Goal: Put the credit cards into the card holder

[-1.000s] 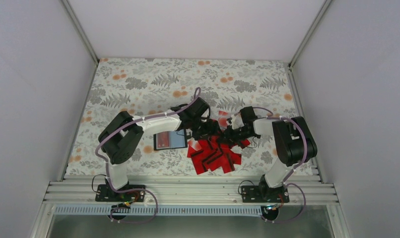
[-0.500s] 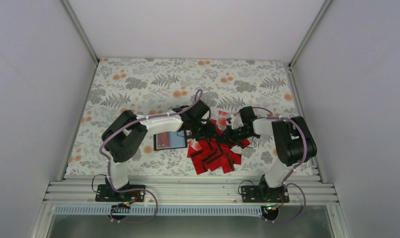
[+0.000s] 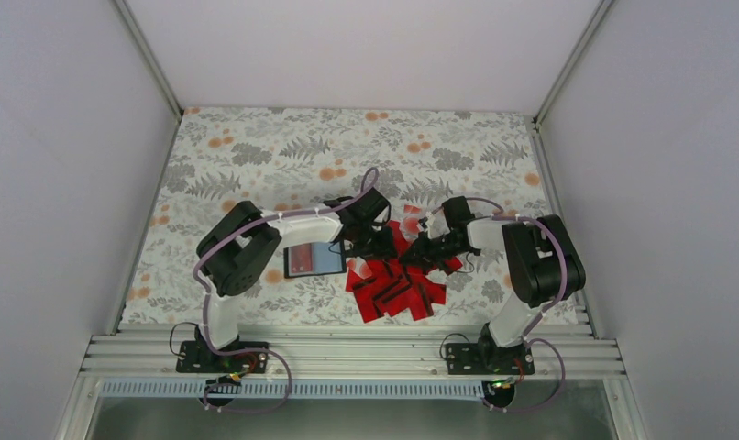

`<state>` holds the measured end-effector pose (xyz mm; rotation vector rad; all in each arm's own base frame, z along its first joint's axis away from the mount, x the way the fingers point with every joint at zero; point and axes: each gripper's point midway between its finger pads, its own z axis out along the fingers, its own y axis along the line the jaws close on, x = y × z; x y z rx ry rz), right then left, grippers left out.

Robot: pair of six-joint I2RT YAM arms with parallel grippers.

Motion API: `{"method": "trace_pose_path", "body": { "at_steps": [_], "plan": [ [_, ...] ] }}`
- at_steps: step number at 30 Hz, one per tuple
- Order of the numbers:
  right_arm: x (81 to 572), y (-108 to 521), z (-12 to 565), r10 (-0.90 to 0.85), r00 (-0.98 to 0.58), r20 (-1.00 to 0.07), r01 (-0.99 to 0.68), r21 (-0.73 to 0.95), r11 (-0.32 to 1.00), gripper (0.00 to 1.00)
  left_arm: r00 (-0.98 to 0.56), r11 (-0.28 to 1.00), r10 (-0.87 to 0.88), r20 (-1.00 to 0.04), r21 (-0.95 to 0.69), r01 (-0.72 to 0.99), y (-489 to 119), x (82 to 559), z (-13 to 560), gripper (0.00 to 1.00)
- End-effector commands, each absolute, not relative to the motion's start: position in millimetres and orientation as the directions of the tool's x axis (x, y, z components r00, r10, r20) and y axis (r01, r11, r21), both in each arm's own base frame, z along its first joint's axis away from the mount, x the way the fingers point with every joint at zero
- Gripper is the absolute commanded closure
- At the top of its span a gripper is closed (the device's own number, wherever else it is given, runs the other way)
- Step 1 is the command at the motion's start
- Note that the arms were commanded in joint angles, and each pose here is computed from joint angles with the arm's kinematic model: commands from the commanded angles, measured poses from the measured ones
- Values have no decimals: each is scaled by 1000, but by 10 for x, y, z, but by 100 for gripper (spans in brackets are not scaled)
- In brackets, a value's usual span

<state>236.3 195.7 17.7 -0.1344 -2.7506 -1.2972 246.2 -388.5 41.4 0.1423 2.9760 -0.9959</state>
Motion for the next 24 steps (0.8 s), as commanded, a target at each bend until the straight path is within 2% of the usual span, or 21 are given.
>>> {"method": "trace_pose_path", "body": {
  "at_steps": [1,13,15,16,17,24],
  "plan": [
    [2092,1850,-109,47,-971,235,195,662,723,96,-993,808,100,-65,-577,120,-3926,2548,393,75],
    [2078,1834,-155,50,-968,245,202,651,732,96,-987,810,117,-114,-564,161,-3935,2674,372,76],
    [2083,1830,-157,51,-968,244,202,649,733,96,-985,807,126,-121,-565,173,-3952,2685,369,86],
    [2082,1829,-156,51,-968,245,203,648,734,96,-984,806,128,-124,-564,176,-3956,2692,368,95],
    [2093,1829,-149,51,-969,242,200,647,735,96,-983,807,131,-127,-563,180,-3960,2695,363,97],
    [2206,1834,-45,57,-978,200,176,648,741,96,-980,819,151,-130,-538,197,-3950,2716,377,98]
  ]
}}
